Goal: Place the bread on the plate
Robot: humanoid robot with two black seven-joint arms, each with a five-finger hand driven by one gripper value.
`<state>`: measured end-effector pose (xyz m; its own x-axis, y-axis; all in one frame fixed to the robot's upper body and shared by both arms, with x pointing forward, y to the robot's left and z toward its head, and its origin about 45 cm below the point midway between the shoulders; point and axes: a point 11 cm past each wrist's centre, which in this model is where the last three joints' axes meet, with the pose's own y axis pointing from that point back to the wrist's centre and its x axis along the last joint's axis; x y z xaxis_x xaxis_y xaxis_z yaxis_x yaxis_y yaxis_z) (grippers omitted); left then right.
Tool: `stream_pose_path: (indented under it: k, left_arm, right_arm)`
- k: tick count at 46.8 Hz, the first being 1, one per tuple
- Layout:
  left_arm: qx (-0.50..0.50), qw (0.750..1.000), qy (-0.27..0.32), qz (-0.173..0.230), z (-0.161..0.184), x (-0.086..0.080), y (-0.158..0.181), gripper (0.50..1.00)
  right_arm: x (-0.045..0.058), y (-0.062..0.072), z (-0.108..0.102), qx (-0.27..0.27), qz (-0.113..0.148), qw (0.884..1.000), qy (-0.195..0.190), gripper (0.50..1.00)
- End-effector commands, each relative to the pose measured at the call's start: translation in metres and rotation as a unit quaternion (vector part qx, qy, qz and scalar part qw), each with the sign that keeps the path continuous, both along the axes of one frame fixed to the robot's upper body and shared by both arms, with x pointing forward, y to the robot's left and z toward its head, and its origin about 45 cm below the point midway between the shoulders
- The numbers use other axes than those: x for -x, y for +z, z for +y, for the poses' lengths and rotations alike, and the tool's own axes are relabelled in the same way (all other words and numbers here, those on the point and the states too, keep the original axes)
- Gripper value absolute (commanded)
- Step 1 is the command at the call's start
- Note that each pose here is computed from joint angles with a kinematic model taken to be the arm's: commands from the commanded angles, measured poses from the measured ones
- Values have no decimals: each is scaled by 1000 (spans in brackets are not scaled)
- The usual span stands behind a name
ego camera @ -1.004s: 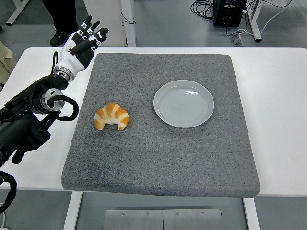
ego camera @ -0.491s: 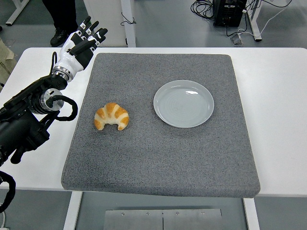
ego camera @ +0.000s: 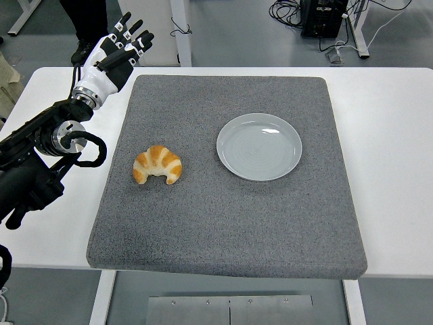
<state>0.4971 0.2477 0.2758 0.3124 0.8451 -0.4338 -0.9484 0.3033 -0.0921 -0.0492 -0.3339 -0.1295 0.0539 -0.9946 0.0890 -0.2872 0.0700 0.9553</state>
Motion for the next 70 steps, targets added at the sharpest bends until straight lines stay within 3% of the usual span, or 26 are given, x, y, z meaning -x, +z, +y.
stream_pose_path:
  k: [1, 25, 43, 50, 59, 65, 70]
  left_arm:
    - [-5, 1000, -7, -6, 2, 4, 6, 974]
    - [-129, 988, -75, -45, 18, 34, 35, 974]
    - [-260, 956, -80, -111, 4, 52, 60, 974]
    - [-281, 950, -80, -109, -2, 62, 65, 974]
    - [-356, 920, -88, -139, -10, 70, 61, 974]
    - [-394, 906, -105, -114, -11, 76, 51, 974]
    - [-453, 875, -126, -117, -12, 85, 44, 974]
  right_arm:
    - [0, 0, 0, 0, 0, 1000, 0, 1000]
    - [0, 0, 0, 0, 0, 1000, 0, 1000]
    - [0, 0, 0, 0, 0, 1000, 0, 1000]
    - [0, 0, 0, 0, 0, 1000, 0, 1000]
    - [0, 0, 0, 0, 0, 1000, 0, 1000]
    - [0, 0, 0, 0, 0, 1000, 0, 1000]
    - [0, 0, 0, 0, 0, 1000, 0, 1000]
